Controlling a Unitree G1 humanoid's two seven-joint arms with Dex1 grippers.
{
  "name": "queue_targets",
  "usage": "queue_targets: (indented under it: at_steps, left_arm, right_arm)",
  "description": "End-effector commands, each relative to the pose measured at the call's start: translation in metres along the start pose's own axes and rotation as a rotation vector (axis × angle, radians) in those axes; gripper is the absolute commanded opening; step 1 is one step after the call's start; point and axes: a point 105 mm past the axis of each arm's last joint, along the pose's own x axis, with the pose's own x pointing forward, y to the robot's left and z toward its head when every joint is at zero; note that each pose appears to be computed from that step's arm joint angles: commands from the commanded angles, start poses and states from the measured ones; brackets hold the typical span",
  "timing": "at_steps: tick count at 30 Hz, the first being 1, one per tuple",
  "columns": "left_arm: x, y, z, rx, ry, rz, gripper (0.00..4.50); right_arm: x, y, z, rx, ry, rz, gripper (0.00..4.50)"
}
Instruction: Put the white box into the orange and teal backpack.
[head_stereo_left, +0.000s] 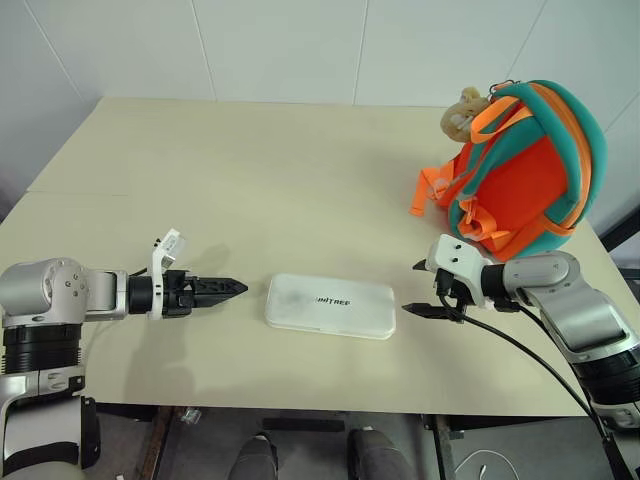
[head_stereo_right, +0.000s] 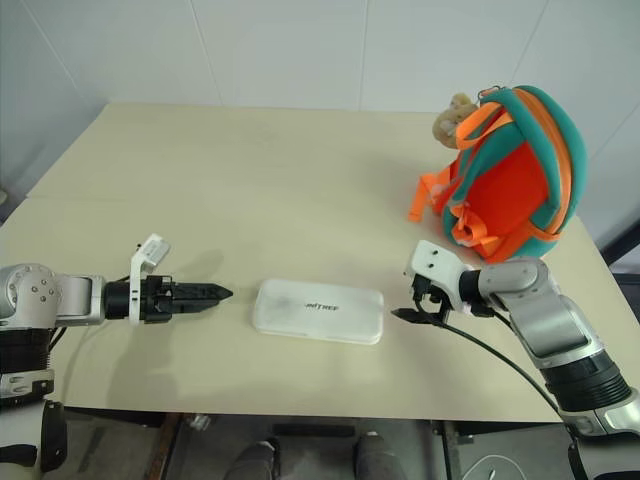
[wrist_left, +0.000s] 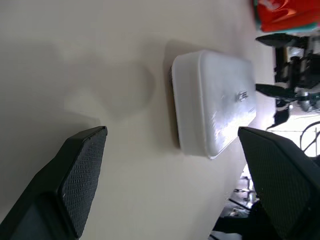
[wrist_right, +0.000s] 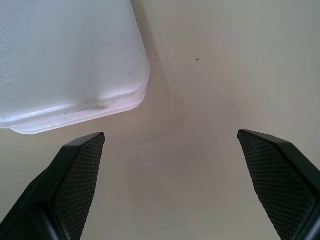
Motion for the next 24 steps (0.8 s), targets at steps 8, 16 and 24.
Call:
queue_targets:
  at_steps: [8, 16, 24]
  left_arm:
    - [0.020, -0.018, 0.009, -0.159, -0.054, -0.276, 4.48]
    - [0.032, -0.018, 0.012, -0.187, -0.033, -0.263, 4.48]
    - [0.046, -0.021, 0.009, -0.214, 0.023, -0.283, 4.48]
  right_arm:
    - [-0.004, 0.005, 0.007, -0.011, -0.017, -0.025, 4.50]
    - [0.001, 0.009, 0.012, -0.002, -0.041, -0.028, 4.50]
    - [0.012, 0.009, 0.018, -0.014, -0.066, -0.019, 4.50]
